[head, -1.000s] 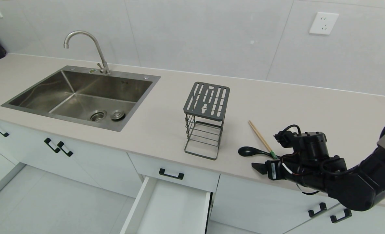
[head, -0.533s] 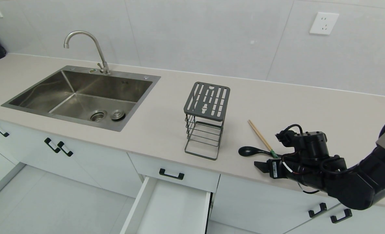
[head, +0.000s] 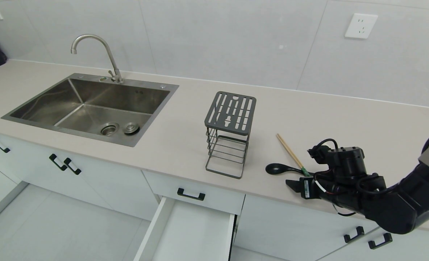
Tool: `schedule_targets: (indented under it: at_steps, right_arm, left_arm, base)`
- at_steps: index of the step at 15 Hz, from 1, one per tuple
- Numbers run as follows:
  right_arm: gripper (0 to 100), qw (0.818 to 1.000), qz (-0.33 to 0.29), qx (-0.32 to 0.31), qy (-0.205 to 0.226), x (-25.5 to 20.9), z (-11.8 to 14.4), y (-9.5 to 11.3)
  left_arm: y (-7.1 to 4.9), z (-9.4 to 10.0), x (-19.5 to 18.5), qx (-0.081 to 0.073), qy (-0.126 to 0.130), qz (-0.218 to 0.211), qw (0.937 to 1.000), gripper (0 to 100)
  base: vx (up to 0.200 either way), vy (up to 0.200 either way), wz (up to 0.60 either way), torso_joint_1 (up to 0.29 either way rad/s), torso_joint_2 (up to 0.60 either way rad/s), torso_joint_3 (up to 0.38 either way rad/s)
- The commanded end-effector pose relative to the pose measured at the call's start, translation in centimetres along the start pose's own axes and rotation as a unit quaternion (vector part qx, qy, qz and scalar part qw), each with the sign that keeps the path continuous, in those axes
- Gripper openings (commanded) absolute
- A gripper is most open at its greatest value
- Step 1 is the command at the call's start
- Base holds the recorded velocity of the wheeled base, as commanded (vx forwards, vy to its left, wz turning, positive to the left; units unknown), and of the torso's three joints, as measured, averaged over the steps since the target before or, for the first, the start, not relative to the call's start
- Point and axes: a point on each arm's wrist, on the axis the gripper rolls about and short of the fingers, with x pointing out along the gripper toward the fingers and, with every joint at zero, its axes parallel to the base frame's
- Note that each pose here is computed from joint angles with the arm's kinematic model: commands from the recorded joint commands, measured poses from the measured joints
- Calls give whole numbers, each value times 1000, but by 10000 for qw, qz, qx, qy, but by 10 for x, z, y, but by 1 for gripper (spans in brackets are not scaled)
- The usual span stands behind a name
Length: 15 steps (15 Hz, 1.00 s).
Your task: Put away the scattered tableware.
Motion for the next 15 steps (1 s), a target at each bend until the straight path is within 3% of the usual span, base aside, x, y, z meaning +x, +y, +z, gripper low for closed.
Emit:
schedule_targets:
  at_steps: [1, 12, 15]
  right_arm:
    - [0, 10000, 12, 6, -38, -2, 1, 0]
    - [0, 10000, 30, 7, -74, -5, 3, 1]
    - [0, 9992, 93, 29, -382, -21, 10, 2]
  left_arm:
    - [0, 0, 0, -2, 5, 0, 10000, 100]
    - [0, 0, 0, -2, 5, 0, 10000, 100]
    - [0, 0, 0, -2, 5, -7, 10000, 100]
  base:
    - [0, 0, 0, 0, 0, 0]
    - [0, 0, 0, 0, 0, 0]
    - [0, 0, 0, 0, 0, 0]
